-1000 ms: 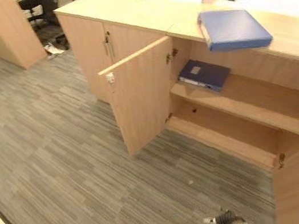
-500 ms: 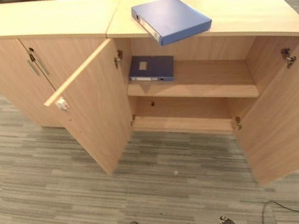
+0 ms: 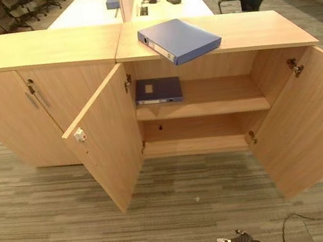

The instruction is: Put the empty folder in the office cabinet

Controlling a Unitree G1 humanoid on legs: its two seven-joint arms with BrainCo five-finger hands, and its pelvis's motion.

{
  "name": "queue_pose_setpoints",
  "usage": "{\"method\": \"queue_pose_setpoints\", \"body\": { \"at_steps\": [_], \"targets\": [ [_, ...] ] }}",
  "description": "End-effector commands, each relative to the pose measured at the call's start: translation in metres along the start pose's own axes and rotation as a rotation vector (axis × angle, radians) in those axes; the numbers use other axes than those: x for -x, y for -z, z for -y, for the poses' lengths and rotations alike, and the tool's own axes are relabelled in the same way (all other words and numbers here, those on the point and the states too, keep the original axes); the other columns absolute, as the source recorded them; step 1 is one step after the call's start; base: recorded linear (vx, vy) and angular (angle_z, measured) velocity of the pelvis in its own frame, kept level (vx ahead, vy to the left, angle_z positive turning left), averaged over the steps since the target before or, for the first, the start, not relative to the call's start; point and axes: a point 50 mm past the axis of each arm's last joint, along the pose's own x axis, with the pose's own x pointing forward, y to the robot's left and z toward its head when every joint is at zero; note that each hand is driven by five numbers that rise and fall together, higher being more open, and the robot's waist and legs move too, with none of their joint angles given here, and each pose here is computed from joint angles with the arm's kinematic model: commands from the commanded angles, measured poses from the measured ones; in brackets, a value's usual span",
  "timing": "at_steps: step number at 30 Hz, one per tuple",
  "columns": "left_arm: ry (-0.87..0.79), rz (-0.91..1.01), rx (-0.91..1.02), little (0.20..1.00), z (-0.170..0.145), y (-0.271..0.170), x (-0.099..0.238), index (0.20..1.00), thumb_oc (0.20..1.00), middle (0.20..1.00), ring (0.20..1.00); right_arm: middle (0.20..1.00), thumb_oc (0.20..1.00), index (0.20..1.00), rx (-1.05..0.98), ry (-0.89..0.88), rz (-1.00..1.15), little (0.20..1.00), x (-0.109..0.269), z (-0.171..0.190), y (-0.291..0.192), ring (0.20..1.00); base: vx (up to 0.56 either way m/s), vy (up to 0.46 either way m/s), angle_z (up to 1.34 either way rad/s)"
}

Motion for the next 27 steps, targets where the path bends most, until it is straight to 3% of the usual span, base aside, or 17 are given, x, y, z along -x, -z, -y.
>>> {"method": "queue_pose_setpoints", "body": {
  "at_steps": [1,13,27],
  "targets": [
    [0.027,0.154,-0.040,1.000,0.000,-0.044,-0.005,1.000,1.000,1.000,1.000,1.000,1.000,1.000,0.056,0.003,0.016,1.000,-0.002,0.001,-0.011,1.000,0.08,-0.122,-0.04],
    [0.189,0.586,-0.241,1.000,0.014,-0.129,0.024,1.000,1.000,1.000,1.000,1.000,1.000,1.000,0.124,-0.006,0.065,1.000,-0.003,0.008,-0.023,1.000,0.23,-0.155,0.04],
    [0.227,0.659,-0.127,1.000,0.009,-0.139,0.037,1.000,1.000,1.000,1.000,1.000,1.000,1.000,0.161,0.025,0.019,1.000,-0.002,0.026,-0.011,1.000,0.13,-0.187,-0.08]
  ]
}}
